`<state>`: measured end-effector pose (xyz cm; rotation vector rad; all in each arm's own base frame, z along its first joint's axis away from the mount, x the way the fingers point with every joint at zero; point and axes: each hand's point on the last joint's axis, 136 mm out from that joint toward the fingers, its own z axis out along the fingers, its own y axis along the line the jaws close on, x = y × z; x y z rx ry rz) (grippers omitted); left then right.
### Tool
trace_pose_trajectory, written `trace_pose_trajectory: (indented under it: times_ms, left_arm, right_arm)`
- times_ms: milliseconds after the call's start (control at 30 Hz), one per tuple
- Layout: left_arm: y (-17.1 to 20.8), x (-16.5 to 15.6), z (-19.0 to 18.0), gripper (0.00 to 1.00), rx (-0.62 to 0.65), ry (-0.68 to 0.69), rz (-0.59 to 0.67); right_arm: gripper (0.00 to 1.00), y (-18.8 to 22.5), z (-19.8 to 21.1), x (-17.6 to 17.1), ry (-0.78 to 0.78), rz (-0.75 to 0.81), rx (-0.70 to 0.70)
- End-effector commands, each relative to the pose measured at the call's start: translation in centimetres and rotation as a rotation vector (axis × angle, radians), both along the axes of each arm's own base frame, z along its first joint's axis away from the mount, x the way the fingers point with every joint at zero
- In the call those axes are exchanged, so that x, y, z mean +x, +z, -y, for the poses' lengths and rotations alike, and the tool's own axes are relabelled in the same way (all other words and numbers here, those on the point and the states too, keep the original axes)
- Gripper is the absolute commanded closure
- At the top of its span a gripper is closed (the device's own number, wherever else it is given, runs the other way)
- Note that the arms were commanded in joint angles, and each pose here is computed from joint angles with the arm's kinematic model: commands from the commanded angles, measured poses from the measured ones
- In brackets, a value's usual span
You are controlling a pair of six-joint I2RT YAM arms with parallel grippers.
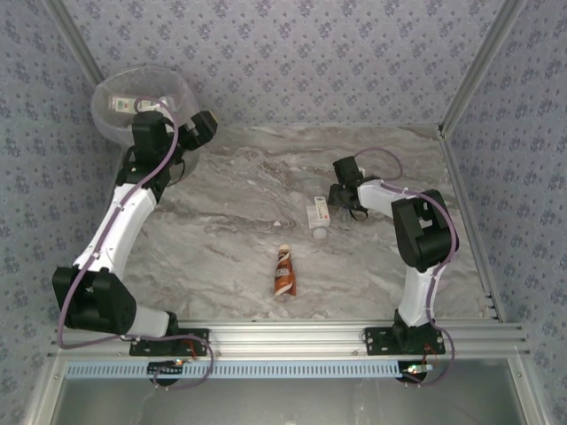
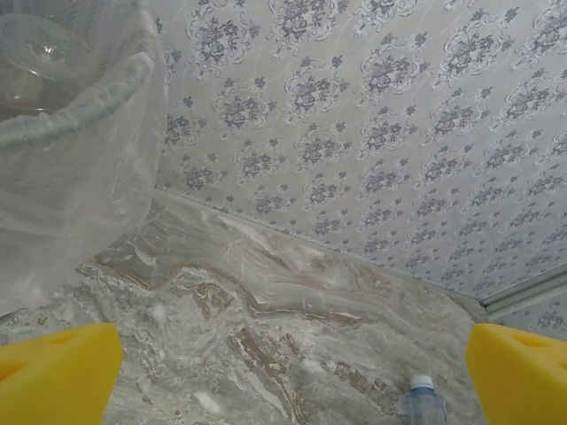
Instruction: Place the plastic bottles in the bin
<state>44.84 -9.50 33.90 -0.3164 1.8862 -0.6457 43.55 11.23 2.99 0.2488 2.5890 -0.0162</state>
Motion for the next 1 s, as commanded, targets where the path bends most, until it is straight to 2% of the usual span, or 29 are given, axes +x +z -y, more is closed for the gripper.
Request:
trace_pose_trajectory:
  times_ms: [0, 333, 600, 800, 967]
  left_arm:
    - [-0.5, -0.1, 0.3, 0.01, -0.006, -0.012, -0.017]
    - [-1.4, -0.3, 0.7, 0.01, -0.006, -0.03, -0.049]
    - [-2.3, -0.6, 3.4, 0.01, -0.029, -0.153, -0.068]
    - [-2.9, -0.8, 6.1, 0.01, -0.044, -0.254, -0.076]
    - [-3.2, -1.2, 8.5, 0.01, -0.071, -0.347, -0.077]
  right_arm:
    - [0.31, -1.0, 0.4, -0.6, 0.004, -0.01, -0.035]
    - [0.52, 1.3, 0.8, -1.5, 0.007, 0.077, -0.019]
    - [0.62, 4.6, -0.1, -2.7, 0.031, 0.148, 0.033]
    - [0.82, 7.5, -1.4, -3.9, 0.07, 0.237, 0.049]
    - [0.95, 10.2, -3.9, -5.2, 0.159, 0.342, 0.137]
